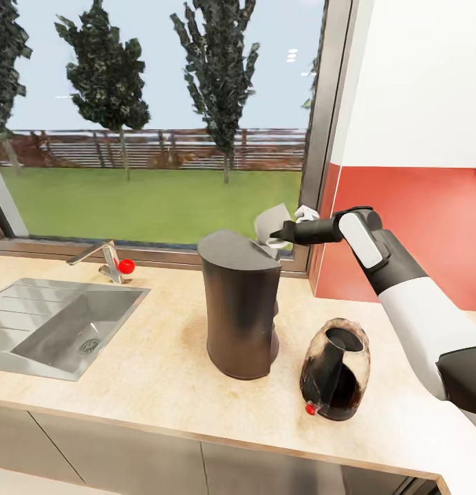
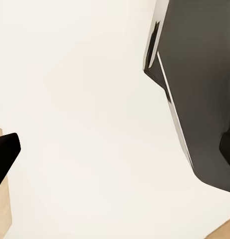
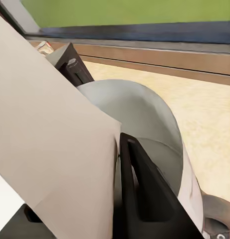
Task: Set up a coffee station on the kitchen countertop: keep the coffee maker on the countertop, move the bottle of coffee from the kitchen shelf to the counter next to the coffee maker, place a paper coffee filter on top of the coffee maker, put the saucer next to the coffee maker with the coffee cup on the saucer, and place the electric kettle next to the coffee maker.
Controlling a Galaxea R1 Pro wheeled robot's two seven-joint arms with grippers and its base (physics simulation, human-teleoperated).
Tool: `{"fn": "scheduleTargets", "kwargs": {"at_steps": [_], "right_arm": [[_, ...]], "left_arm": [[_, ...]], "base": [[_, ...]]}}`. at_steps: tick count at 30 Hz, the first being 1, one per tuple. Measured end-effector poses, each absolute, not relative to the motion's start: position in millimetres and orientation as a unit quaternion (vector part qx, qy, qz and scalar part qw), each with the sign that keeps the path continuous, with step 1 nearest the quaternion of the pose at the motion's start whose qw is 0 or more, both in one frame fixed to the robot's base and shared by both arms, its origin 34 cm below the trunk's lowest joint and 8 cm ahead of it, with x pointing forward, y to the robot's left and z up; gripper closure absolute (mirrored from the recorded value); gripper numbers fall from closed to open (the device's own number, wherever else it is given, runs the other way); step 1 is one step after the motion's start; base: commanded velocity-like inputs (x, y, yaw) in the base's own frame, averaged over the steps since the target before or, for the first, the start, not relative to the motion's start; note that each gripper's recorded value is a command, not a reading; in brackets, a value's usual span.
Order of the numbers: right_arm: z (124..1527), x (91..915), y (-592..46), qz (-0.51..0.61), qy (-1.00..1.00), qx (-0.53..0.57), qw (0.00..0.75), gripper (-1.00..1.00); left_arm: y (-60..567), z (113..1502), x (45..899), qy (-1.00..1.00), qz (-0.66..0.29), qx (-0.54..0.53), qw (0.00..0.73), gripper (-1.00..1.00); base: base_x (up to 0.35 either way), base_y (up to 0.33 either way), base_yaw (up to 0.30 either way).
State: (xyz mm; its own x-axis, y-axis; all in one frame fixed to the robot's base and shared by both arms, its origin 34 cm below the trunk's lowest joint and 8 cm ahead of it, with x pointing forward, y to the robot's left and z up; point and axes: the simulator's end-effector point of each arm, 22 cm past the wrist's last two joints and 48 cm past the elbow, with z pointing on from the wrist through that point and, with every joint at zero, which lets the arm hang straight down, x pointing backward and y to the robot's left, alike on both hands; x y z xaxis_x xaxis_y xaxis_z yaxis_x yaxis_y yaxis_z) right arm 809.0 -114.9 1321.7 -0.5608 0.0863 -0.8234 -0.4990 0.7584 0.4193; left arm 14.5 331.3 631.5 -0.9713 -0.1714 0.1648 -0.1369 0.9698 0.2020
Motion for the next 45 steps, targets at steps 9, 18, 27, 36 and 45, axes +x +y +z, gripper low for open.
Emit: {"fn": "scheduleTargets", "kwargs": {"at_steps": [9,18,27,36,45], "right_arm": [[1311.5,806.5,-108.7,0.313,0.829,-0.138,0.443,1.00],[1311.1,806.8,-109.3,0.313,0.829,-0.137,0.443,-1.00],[1311.2,807.4,-111.0,0.313,0.829,-0.135,0.443,-1.00],[1311.6,807.4,-111.0,0.313,0.829,-0.135,0.444,-1.00],[1313.3,807.3,-111.0,0.314,0.828,-0.135,0.445,-1.00]], "left_arm": [[331.5,631.5,14.6,-0.988,-0.095,0.078,0.091,-1.00],[331.7,631.6,14.4,-0.988,-0.095,0.078,0.091,-1.00],[331.3,631.5,14.4,-0.988,-0.095,0.078,0.091,-1.00],[331.7,631.6,14.4,-0.988,-0.095,0.078,0.091,-1.00],[331.2,631.5,14.4,-0.988,-0.095,0.078,0.091,-1.00]], "base": [[0.000,0.000,0.000],[0.000,0.000,0.000],[0.000,0.000,0.000],[0.000,0.000,0.000],[0.000,0.000,0.000]]}}
